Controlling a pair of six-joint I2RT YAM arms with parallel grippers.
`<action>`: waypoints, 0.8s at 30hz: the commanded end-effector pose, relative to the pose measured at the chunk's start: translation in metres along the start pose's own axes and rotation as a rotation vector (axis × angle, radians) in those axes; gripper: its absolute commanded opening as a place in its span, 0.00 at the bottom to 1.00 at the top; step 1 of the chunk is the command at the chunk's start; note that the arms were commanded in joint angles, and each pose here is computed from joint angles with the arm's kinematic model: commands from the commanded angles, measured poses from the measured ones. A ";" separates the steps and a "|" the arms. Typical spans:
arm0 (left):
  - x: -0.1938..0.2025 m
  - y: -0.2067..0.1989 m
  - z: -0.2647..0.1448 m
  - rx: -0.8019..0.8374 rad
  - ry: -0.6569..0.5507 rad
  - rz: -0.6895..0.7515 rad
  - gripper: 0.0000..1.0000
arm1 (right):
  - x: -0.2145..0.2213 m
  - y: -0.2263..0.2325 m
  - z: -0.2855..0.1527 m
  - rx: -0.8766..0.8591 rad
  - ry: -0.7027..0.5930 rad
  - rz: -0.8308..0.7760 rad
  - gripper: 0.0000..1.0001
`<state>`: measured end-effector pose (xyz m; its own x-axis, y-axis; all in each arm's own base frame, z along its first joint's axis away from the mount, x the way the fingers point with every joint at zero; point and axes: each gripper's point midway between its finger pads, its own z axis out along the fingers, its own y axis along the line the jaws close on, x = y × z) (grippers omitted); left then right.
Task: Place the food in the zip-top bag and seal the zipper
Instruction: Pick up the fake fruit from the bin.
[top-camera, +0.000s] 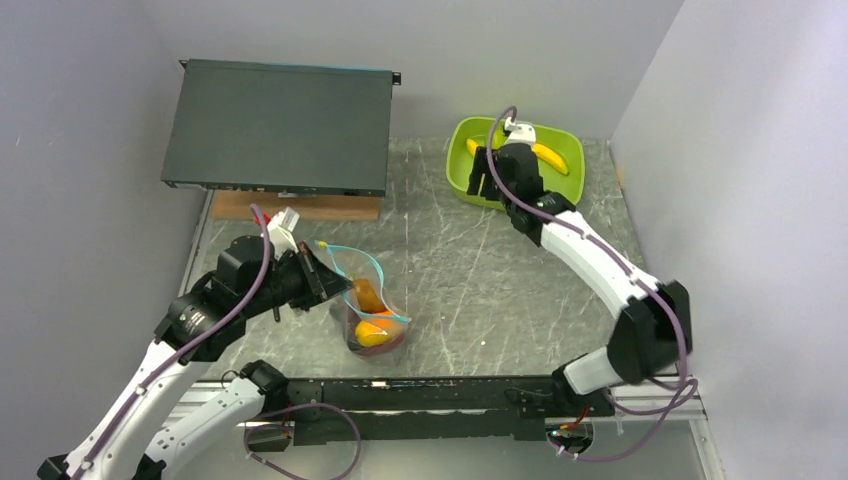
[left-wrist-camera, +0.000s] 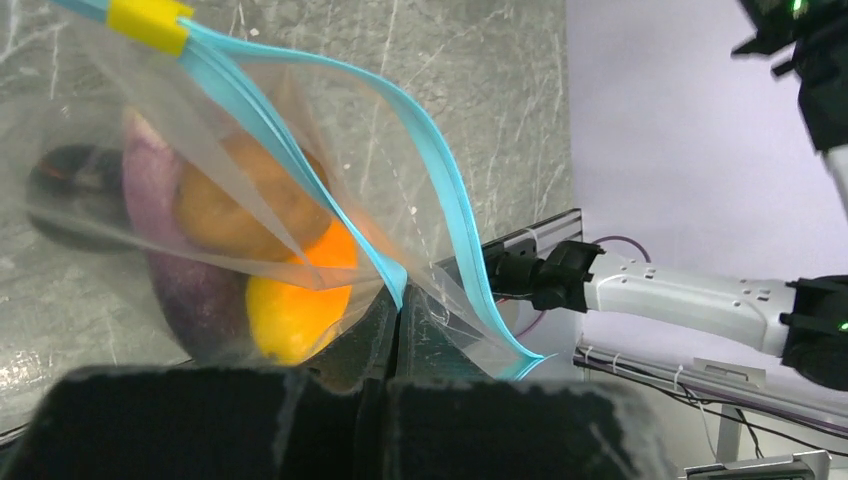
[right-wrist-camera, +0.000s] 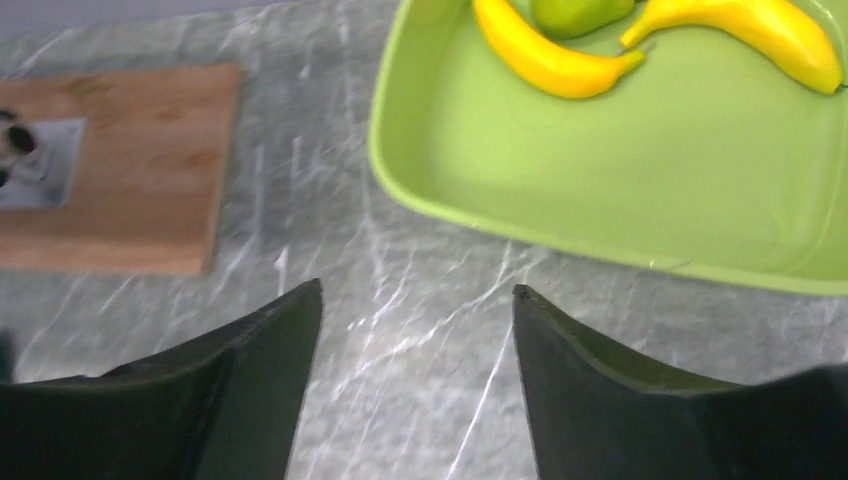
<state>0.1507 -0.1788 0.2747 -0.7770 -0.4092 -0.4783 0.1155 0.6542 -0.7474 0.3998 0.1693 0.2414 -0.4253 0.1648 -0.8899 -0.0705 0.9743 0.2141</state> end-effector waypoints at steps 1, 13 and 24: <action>0.003 0.007 0.015 -0.017 0.026 0.003 0.00 | -0.036 -0.025 0.058 0.042 -0.077 -0.019 0.76; 0.016 0.018 0.028 -0.045 0.083 -0.025 0.00 | -0.032 -0.120 0.217 0.175 0.002 -0.071 0.99; 0.018 0.021 0.031 -0.058 0.090 -0.065 0.00 | -0.039 -0.117 0.295 0.105 -0.061 -0.015 0.99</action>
<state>0.1544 -0.1876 0.2269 -0.8418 -0.3709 -0.3921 0.0292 0.6941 -0.7193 0.6639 0.0750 0.0977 -0.4712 0.1200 -0.8738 0.0660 0.9927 0.1007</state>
